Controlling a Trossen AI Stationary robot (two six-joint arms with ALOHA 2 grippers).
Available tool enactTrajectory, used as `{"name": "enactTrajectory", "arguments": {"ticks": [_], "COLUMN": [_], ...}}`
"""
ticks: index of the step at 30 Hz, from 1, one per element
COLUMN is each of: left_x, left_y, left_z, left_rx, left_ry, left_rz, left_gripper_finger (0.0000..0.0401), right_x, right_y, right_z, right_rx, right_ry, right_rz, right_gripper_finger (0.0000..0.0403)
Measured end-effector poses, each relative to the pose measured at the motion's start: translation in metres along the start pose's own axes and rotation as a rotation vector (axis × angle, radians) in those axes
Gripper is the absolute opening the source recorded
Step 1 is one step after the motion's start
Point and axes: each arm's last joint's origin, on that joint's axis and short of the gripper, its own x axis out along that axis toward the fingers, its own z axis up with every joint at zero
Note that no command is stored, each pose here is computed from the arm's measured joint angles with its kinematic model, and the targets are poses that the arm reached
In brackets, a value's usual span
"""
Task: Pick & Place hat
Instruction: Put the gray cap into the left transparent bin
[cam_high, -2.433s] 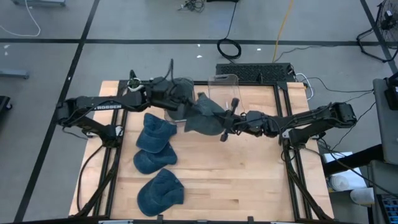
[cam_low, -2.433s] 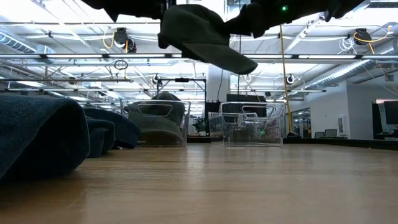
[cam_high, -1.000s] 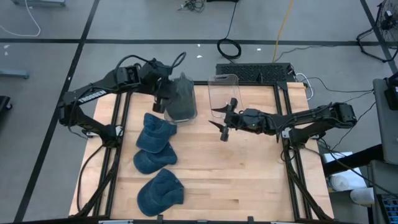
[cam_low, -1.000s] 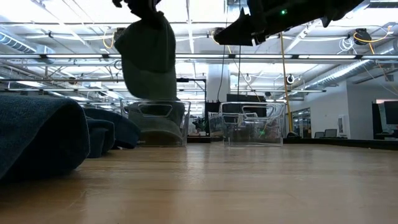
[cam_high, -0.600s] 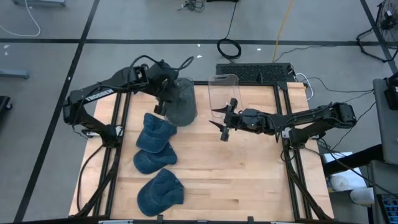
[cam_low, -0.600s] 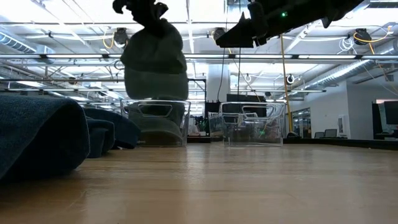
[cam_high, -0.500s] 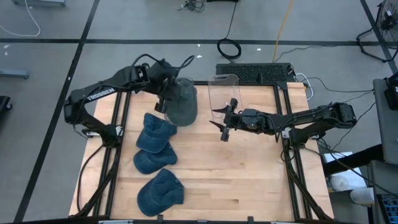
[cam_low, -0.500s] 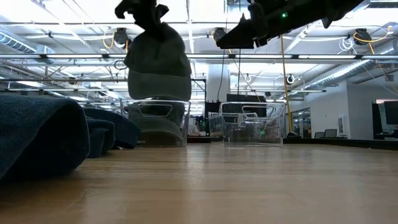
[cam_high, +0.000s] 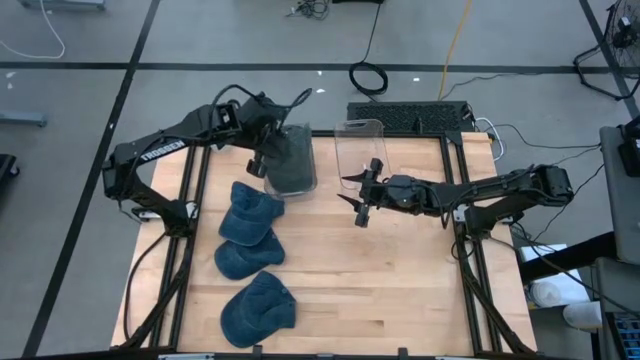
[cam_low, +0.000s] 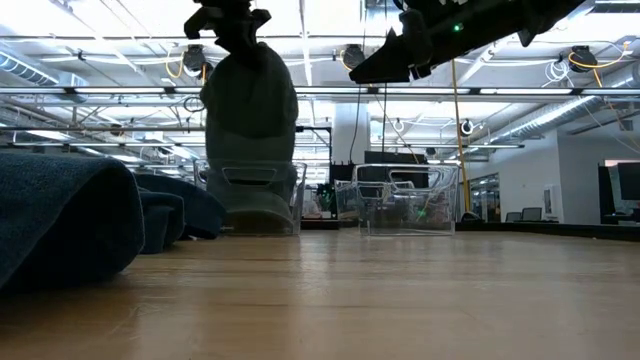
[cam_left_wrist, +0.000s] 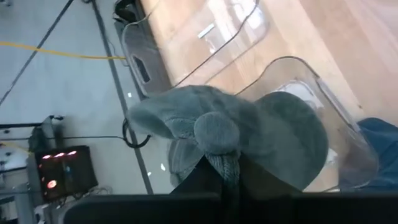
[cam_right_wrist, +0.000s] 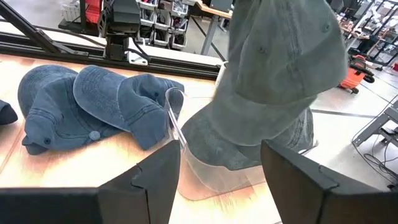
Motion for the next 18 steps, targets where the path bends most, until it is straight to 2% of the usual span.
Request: {"name": "enactTrajectory", "arguments": {"ticks": [14, 18], "left_x": [0.000, 0.013], "left_y": [0.002, -0.006], "left_z": [-0.006, -0.008], "left_rx": [-0.086, -0.088], "left_ry": [-0.063, -0.060], "left_rz": [-0.074, -0.110], "left_gripper_finger": [0.0002, 0.0001], "right_x": [0.000, 0.000], "right_y": [0.000, 0.000], "right_z": [-0.002, -0.002], "right_rx": [-0.003, -0.003], "right_ry": [0.023, 0.023], "right_rz": [0.002, 0.003], "right_gripper_finger": [0.0210, 0.0210]}}
